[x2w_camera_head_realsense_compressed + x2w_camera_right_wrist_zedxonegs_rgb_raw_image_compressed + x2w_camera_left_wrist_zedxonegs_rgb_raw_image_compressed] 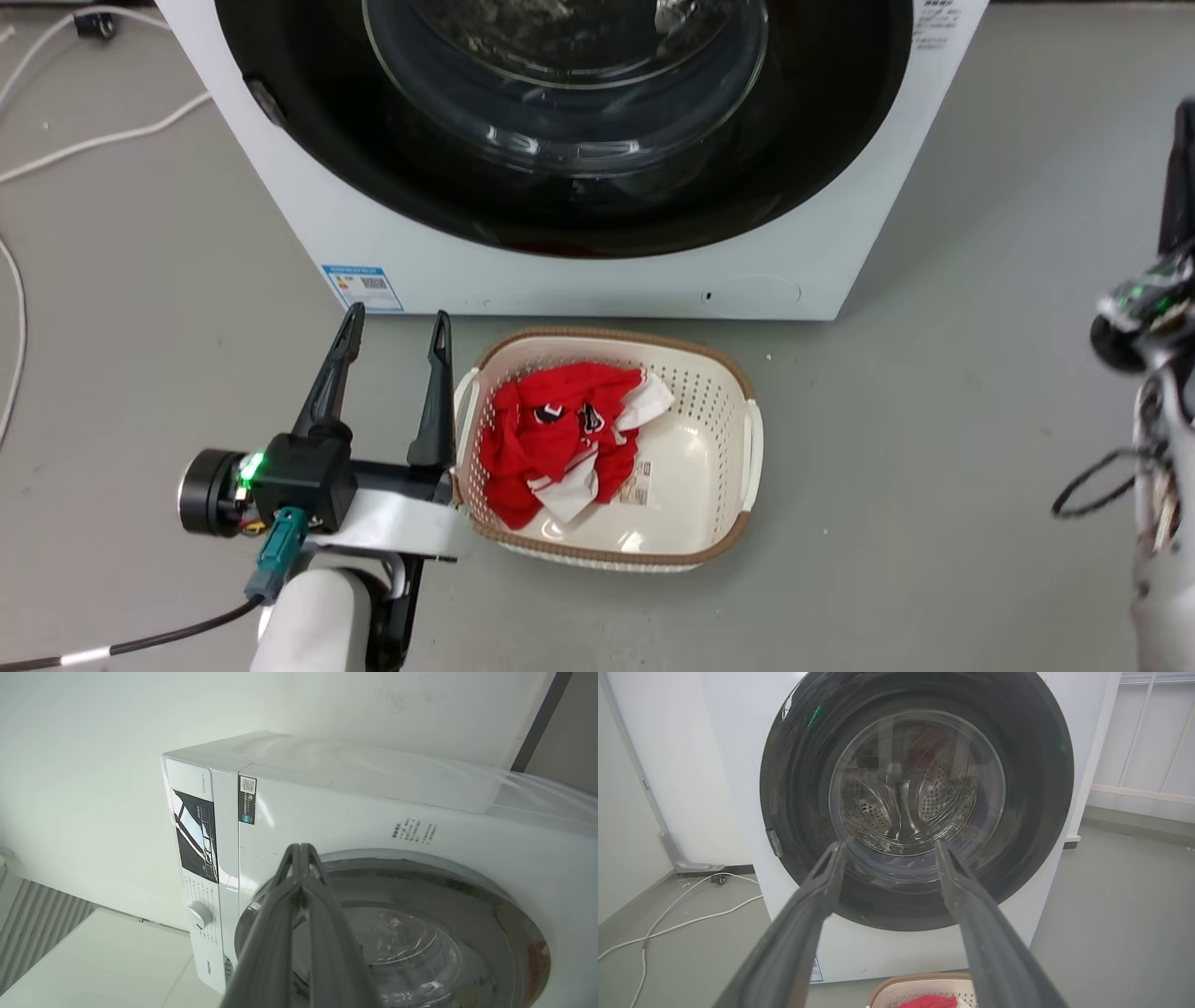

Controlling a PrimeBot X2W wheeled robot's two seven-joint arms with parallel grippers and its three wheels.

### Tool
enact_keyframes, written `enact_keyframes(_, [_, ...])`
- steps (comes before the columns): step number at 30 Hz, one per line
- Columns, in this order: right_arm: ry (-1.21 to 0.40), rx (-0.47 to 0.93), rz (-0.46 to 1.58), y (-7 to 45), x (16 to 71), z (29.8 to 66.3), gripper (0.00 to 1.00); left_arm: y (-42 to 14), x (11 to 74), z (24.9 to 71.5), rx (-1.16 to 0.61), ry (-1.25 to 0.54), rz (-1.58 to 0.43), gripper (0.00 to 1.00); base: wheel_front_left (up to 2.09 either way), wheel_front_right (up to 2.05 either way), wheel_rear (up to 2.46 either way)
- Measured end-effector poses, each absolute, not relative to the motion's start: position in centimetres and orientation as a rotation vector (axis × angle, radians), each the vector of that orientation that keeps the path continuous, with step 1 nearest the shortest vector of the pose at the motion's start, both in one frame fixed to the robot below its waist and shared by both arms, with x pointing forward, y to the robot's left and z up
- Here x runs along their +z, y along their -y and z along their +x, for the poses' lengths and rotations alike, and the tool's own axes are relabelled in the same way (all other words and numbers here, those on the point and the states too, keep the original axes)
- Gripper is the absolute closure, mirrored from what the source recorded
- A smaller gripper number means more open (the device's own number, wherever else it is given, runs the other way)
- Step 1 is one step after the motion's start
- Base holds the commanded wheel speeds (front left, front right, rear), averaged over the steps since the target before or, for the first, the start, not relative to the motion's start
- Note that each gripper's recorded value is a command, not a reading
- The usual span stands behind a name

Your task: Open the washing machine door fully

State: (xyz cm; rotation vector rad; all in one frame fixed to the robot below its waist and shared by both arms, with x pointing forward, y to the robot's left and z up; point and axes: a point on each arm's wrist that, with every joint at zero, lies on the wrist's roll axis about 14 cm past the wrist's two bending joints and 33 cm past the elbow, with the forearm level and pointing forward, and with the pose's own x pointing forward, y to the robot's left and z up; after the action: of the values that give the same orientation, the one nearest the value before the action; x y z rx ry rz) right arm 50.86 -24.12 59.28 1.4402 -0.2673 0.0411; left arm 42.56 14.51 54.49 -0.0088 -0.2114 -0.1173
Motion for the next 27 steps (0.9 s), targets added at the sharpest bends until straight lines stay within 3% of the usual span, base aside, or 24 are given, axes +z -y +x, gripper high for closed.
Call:
enact_keyframes(16, [0.145, 0.219, 1.214, 21.9, 64.6, 64.1, 1.0, -14.2, 52.0, 47.4, -0.112, 0.187, -0.011, 0.0, 0.0, 0.0, 0.0])
enact_keyframes(27, [-0.115, 0.425, 0.976, 14.5, 64.1, 68.3, 1.0, -14.0, 50.1, 49.5, -0.115, 0.161, -0.019, 0.0, 0.0, 0.0, 0.0])
